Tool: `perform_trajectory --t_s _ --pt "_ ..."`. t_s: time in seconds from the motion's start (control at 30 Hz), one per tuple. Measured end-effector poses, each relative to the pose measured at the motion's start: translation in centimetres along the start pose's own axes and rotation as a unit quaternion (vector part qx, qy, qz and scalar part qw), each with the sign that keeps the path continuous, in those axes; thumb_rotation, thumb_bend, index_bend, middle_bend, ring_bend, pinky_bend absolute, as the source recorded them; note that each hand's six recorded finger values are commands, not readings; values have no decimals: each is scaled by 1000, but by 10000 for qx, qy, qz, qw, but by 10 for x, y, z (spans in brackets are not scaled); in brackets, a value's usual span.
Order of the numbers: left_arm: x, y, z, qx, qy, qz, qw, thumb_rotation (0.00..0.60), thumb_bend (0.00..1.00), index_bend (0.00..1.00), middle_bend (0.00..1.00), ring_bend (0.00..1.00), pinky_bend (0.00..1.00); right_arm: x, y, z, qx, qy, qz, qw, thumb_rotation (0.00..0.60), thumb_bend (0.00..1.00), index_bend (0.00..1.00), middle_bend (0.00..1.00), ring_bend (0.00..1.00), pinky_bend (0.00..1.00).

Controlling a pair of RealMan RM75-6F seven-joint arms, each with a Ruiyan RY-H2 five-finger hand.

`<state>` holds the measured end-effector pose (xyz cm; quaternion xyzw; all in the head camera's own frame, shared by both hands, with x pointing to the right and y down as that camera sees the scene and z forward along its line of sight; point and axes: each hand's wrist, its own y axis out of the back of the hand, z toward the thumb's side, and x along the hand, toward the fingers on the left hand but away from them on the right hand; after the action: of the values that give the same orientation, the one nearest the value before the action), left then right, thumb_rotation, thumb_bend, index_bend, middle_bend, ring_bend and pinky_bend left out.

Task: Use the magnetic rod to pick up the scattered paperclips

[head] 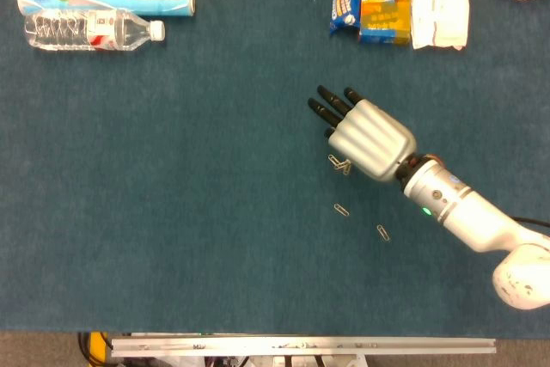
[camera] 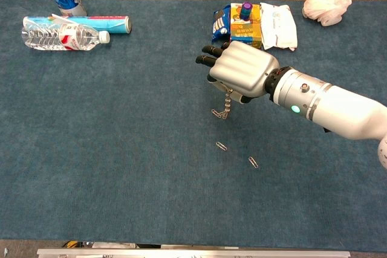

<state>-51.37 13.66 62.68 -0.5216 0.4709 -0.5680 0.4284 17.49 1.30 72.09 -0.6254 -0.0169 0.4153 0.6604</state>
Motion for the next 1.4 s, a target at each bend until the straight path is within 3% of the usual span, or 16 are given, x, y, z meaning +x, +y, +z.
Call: perform_trajectory --t_s 0.77,1.4 --pt "-2 0 -5 3 76 -39 10000 600 11 474 452 268 455 -13 -3 8 36 48 96 9999 600 316 581 128 1 251" --pt "0 3 5 91 -36 35 9999 600 11 474 453 268 455 38 -1 -28 92 -292 -126 9995 600 316 581 129 1 251"
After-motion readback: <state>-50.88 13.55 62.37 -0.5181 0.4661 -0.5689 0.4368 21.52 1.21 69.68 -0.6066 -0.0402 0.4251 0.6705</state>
